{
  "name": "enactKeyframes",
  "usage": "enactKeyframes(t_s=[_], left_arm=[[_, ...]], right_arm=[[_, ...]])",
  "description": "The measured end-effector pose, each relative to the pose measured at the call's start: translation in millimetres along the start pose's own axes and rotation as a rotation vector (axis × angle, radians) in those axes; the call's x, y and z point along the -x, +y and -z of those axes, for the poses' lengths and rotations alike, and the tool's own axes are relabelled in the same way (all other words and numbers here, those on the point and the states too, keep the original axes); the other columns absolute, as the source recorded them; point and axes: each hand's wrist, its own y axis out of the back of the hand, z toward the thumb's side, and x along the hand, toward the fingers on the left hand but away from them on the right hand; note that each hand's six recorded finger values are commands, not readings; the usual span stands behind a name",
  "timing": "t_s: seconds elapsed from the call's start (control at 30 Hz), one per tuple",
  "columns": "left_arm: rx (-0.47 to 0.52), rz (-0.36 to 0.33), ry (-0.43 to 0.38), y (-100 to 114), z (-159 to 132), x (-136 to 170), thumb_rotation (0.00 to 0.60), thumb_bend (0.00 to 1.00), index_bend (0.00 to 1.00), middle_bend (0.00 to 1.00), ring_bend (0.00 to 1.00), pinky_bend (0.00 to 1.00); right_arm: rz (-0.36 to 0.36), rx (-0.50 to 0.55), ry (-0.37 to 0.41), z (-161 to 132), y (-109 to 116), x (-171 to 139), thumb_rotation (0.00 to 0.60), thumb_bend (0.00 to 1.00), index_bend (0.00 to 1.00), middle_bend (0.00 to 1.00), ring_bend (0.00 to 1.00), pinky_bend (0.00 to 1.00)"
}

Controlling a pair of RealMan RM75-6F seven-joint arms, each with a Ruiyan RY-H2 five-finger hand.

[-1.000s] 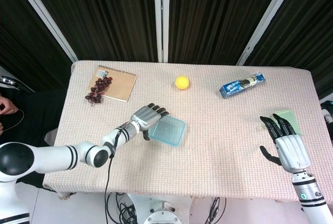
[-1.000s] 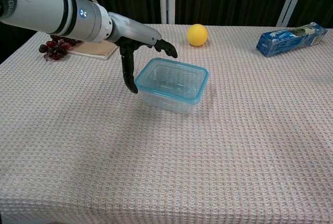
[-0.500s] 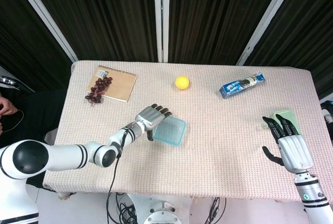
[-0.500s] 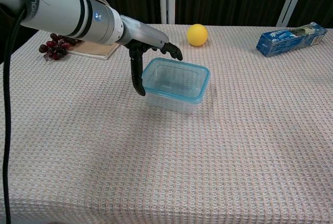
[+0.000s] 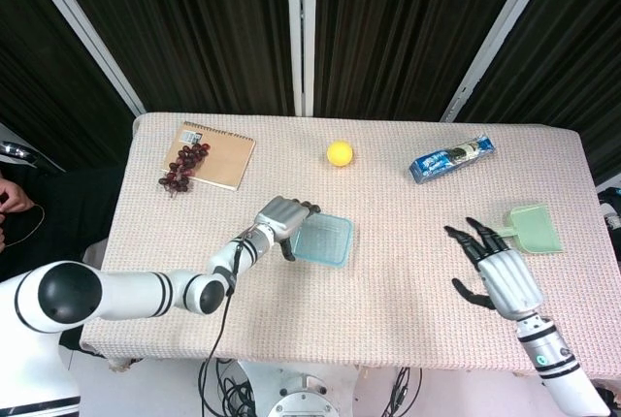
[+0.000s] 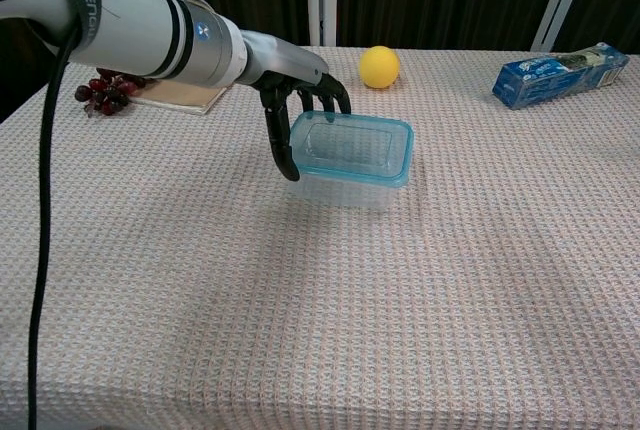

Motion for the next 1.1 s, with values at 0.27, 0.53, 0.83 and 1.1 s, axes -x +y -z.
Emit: enactKeyframes(t_s=[0.27,0.53,0.83,1.1], left_arm=[[0.026,0.000,0.033,-7,-19,1,0.600,0.00,0.26,0.31,0.23,0.44],[0.013,0.004,0.051,-10,-32,1,0.600,0.00,0.25,0.31,0.23,0.42],[0.008,-0.003,0.068,-10,-31,1,0.600,0.00,0.25,0.31,0.23,0.41],[0.000,-0.015,0.072,-11,-31,0,0.600,0.00,0.25,0.31,0.23,0.41]], right_arm=[[-0.121,0.064,0.193,-51,-55,57,0.600,0.23,0.11,0.24,0.06,0.20],[-0.174,0.063,0.271,-75,-80,96,0.600,0.23,0.11,0.24,0.06,0.20],[-0.184,-0.037,0.306,-81,-92,102,0.600,0.20,0.11,0.24,0.06,0.20],[-0.143,-0.089,0.323,-85,-99,108,0.600,0.17,0.13,0.24,0.06,0.20]])
